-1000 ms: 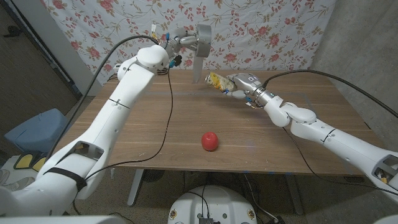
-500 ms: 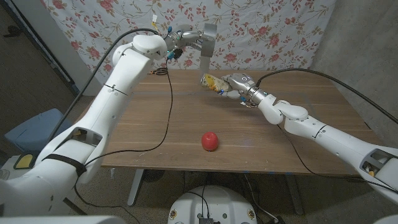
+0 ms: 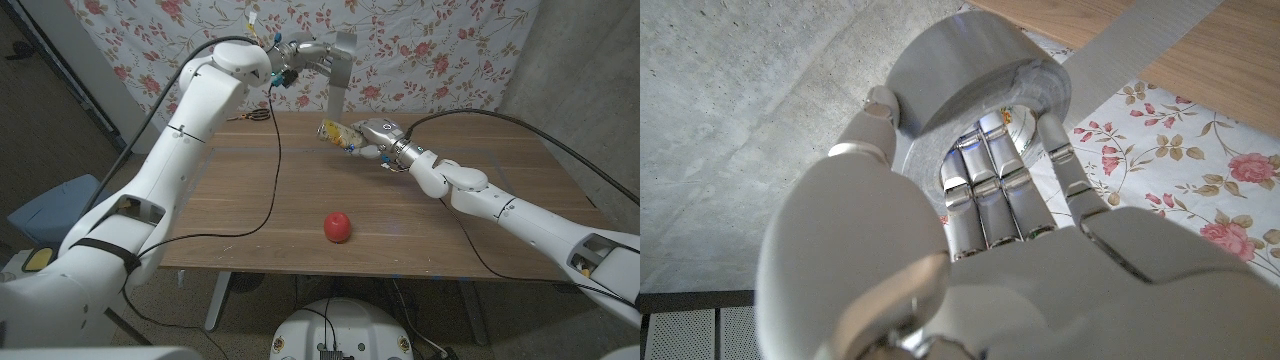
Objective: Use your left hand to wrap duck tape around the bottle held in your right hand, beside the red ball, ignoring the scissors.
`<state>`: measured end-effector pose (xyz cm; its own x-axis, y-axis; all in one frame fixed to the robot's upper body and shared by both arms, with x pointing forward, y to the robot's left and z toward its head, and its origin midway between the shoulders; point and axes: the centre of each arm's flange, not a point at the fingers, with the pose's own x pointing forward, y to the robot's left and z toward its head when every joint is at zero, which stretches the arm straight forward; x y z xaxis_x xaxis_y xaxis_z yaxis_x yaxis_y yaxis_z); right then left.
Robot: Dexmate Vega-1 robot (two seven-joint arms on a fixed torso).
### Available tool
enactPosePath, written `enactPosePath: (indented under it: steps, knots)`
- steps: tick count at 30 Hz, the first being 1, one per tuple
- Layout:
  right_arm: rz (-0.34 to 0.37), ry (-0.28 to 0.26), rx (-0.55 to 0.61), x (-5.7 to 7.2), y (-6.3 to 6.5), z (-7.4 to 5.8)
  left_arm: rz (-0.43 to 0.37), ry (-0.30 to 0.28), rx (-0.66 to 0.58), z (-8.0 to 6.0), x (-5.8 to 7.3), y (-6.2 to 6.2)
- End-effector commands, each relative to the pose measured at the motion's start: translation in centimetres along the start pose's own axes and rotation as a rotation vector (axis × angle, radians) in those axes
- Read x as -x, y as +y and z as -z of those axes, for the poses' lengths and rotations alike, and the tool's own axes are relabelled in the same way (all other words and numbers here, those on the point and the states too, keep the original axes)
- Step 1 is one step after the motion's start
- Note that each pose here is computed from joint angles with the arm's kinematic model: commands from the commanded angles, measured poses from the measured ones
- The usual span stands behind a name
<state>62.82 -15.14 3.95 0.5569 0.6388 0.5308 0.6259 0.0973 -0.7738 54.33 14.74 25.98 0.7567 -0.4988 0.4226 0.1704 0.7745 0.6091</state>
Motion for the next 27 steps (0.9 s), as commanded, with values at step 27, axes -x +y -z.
enactPosePath:
  steps: [27]
  knots:
    - [-0.017,0.033,-0.023,-0.7,0.9,-0.6,0.082,-0.070,0.007,-3.4,4.7,-3.1]
